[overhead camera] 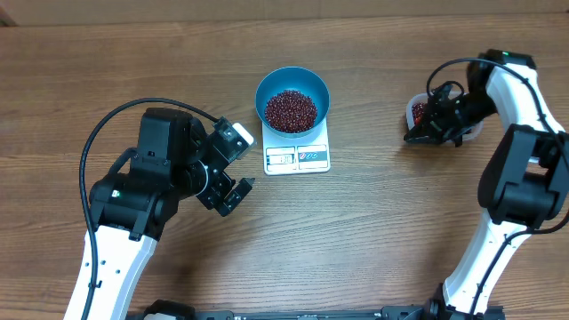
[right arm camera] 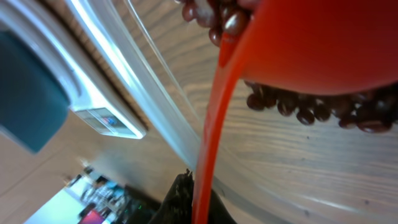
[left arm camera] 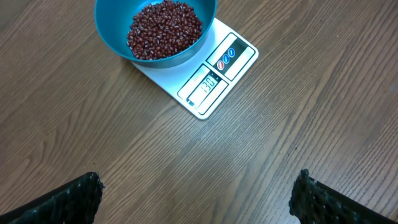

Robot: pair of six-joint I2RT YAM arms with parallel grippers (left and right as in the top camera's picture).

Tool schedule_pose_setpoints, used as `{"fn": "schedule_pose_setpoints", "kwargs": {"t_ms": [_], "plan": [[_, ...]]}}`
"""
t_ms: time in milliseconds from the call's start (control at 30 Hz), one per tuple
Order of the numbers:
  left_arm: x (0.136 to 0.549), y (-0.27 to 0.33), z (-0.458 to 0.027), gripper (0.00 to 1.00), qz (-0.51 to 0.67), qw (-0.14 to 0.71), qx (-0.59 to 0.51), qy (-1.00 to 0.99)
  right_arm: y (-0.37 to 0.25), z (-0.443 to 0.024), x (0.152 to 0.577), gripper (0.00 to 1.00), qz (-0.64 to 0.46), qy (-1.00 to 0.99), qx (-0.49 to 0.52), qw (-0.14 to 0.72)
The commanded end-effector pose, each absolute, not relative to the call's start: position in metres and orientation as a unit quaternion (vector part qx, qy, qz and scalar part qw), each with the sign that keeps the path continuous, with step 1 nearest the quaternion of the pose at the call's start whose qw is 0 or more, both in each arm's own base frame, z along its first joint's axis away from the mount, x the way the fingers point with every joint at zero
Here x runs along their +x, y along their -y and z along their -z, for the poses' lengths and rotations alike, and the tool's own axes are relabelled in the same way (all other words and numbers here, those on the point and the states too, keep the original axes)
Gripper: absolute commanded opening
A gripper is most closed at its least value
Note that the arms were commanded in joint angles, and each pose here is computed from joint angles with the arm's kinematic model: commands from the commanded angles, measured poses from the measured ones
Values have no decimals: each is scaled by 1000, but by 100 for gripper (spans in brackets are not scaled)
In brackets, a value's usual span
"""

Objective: Scoop item into bowl and weigh 150g on scale
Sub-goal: 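Lift the filled red scoop up out of the tub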

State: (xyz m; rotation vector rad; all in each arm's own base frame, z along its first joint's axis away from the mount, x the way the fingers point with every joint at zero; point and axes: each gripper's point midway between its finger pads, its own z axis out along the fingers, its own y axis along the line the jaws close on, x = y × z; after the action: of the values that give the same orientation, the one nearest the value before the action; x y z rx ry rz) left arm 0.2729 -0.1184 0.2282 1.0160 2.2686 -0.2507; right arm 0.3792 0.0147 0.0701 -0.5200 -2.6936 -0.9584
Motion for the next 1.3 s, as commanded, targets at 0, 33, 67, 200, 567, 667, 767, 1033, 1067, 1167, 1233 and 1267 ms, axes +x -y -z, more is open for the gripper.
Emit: {"fn": "schedule_pose_setpoints", "kwargs": {"t_ms": [0,33,67,200,567,667,767,1033,1067,1167,1233,1267], "plan": [[277,118,-237,100,94,327,380,-860,-13,-82,387,4,381,909,-144,83],[277,118,-237,100,94,327,380,-860,-10,-83,386,4,382,909,-145,82],[277,118,-237,100,94,327,380,-860,-2,-84,385,3,386,907,-148,77],[277,118,-237,100,94,327,380,-860,6,-91,382,4,412,899,-133,61],[277,118,-237,100,94,327,380,-860,22,-99,373,4,450,884,-122,39],[277,118,-237,100,94,327,380,-860,22,-105,369,4,470,875,-112,32],[277,118,-237,100,94,327,380,-860,24,-109,366,4,479,871,-107,29],[277,118,-237,100,94,327,380,-860,30,-108,363,4,484,867,-118,27],[277,118,-237,100,94,327,380,-860,29,-108,364,4,485,866,-118,26],[277,118,-237,99,94,327,380,-860,29,-110,365,4,489,864,-120,24],[277,118,-237,100,94,327,380,-860,26,-113,368,4,498,859,-118,17],[277,118,-237,99,94,327,380,-860,25,-114,369,4,502,857,-117,13]]}}
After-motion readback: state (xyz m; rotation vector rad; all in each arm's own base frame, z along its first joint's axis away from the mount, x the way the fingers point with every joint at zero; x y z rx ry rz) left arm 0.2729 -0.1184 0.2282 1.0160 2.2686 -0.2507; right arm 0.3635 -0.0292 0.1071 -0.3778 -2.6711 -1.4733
